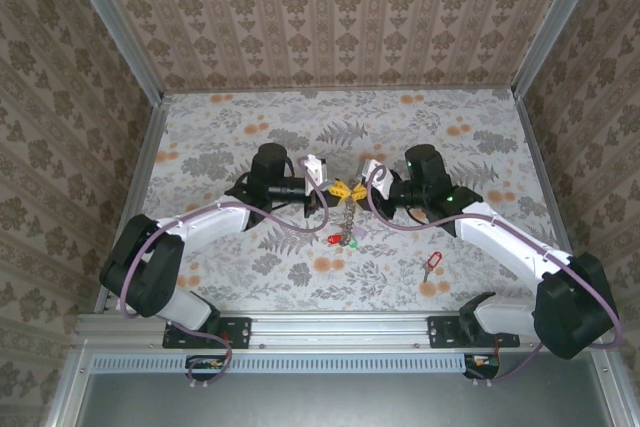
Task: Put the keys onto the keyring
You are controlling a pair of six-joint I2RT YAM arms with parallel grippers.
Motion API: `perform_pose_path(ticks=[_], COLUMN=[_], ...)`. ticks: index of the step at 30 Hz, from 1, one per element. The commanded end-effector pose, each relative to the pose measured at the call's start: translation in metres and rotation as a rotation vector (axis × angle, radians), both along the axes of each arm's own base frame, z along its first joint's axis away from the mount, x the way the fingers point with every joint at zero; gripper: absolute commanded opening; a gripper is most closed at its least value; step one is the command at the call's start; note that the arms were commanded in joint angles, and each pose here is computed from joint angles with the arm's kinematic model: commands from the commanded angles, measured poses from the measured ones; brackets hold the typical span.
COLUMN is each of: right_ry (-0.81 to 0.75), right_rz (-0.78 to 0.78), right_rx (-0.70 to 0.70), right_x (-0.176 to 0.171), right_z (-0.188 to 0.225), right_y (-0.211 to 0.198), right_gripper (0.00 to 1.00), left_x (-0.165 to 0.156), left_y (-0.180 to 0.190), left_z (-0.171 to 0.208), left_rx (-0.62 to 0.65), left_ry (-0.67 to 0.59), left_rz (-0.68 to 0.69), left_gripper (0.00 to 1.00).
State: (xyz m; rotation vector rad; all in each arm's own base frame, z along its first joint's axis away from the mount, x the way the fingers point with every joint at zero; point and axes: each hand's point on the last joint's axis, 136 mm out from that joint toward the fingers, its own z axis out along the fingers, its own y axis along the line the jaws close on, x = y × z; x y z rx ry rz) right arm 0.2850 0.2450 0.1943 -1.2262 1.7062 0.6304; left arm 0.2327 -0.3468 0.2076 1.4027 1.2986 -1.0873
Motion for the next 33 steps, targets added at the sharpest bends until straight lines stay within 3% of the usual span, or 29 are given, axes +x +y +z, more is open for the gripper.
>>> perform_pose_path(ticks=[1, 7, 12, 16, 21, 33], right_ry=[0.004, 0.017, 0.036, 0.046, 0.050, 0.049], right_rz=[0.011, 0.023, 0.011, 0.007, 0.012, 0.011], right_rx=[0.063, 0.097, 0.071, -0.004, -0.076, -0.151], right_x=[0.003, 0.002, 0.001, -0.002, -0.005, -0.006], right_z=[0.005, 0.013, 0.015, 0.014, 0.011, 0.007], right_y=[0.001, 0.004, 0.001, -0.002, -0.004, -0.003], right_gripper=[0.13, 0.00, 0.00, 0.00, 0.00, 0.00], left_x=[-0.008, -0.006, -0.003, -0.002, -0.003, 0.002], left_y=[-0.003, -0.003, -0.001, 0.001, 0.001, 0.002], left_z=[0.012, 0.008, 0.002, -0.007, -0.010, 0.004], left_rx=[-0.061, -0.055, -0.013, 0.066, 0.131, 0.104], left_ry=[-0.011, -0.006, -0.016, -0.037, -0.062, -0.108], left_rz=[-0.057, -0.050, -0.026, -0.019, -0.028, 0.021], left_gripper=[0.00, 0.00, 0.00, 0.16, 0.18, 0.26])
